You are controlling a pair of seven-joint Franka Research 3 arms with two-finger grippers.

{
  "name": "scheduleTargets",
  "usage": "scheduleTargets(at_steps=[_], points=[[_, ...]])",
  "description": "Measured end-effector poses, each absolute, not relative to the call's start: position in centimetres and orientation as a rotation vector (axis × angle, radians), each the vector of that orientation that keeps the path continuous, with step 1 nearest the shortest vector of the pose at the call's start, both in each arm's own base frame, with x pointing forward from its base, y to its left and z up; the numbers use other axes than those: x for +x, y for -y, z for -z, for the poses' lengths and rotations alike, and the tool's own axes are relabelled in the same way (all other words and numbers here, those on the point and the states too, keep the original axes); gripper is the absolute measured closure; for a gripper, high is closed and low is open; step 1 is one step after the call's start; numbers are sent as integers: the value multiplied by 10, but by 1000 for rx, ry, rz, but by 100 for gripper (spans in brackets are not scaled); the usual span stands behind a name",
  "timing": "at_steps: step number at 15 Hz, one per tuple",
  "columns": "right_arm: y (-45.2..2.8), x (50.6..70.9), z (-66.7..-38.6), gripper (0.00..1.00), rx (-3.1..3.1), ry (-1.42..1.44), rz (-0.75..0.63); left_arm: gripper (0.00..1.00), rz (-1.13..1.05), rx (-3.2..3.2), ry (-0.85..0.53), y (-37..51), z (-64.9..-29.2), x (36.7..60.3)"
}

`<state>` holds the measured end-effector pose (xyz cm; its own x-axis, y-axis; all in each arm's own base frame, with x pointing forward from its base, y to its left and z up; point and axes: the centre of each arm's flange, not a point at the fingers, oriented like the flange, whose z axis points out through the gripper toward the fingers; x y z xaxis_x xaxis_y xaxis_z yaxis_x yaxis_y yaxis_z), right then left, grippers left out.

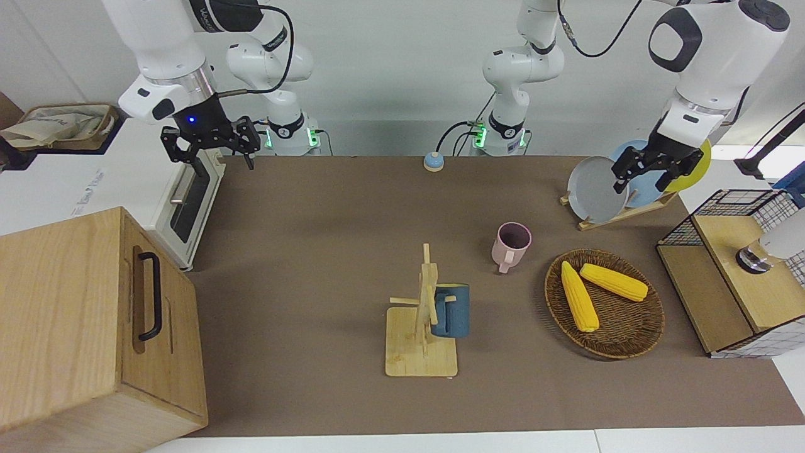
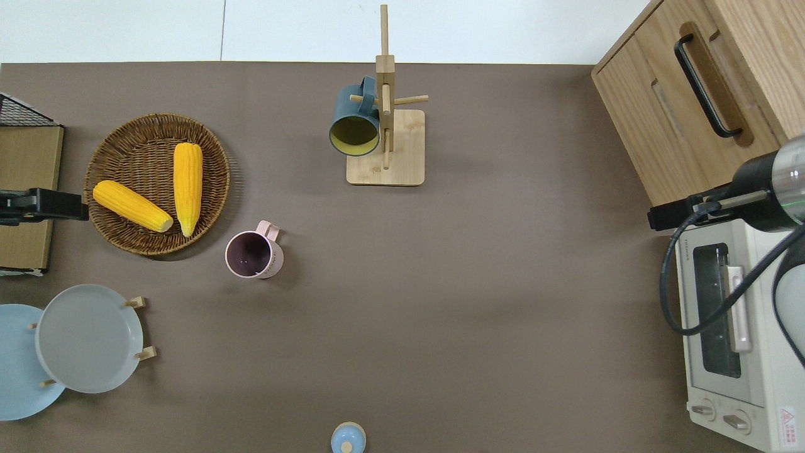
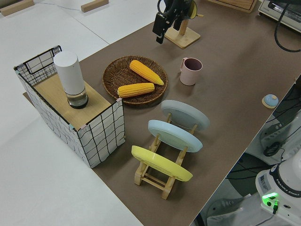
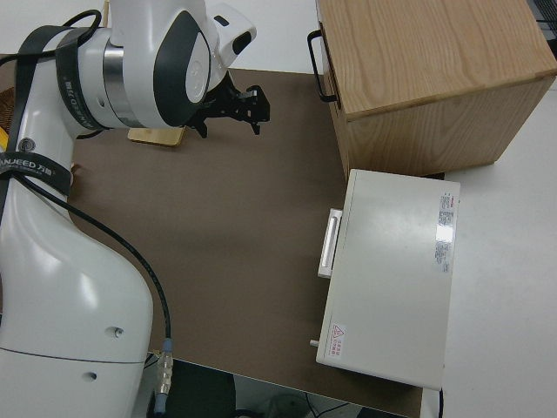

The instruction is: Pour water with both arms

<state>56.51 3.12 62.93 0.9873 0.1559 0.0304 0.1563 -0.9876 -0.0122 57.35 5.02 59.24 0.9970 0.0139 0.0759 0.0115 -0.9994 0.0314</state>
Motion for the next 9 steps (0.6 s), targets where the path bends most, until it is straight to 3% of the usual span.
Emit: scheduleTargets(at_steps=[9], points=[[-31, 565, -629, 1, -3117, 245, 46, 0, -4, 3131, 139, 3, -594, 562]])
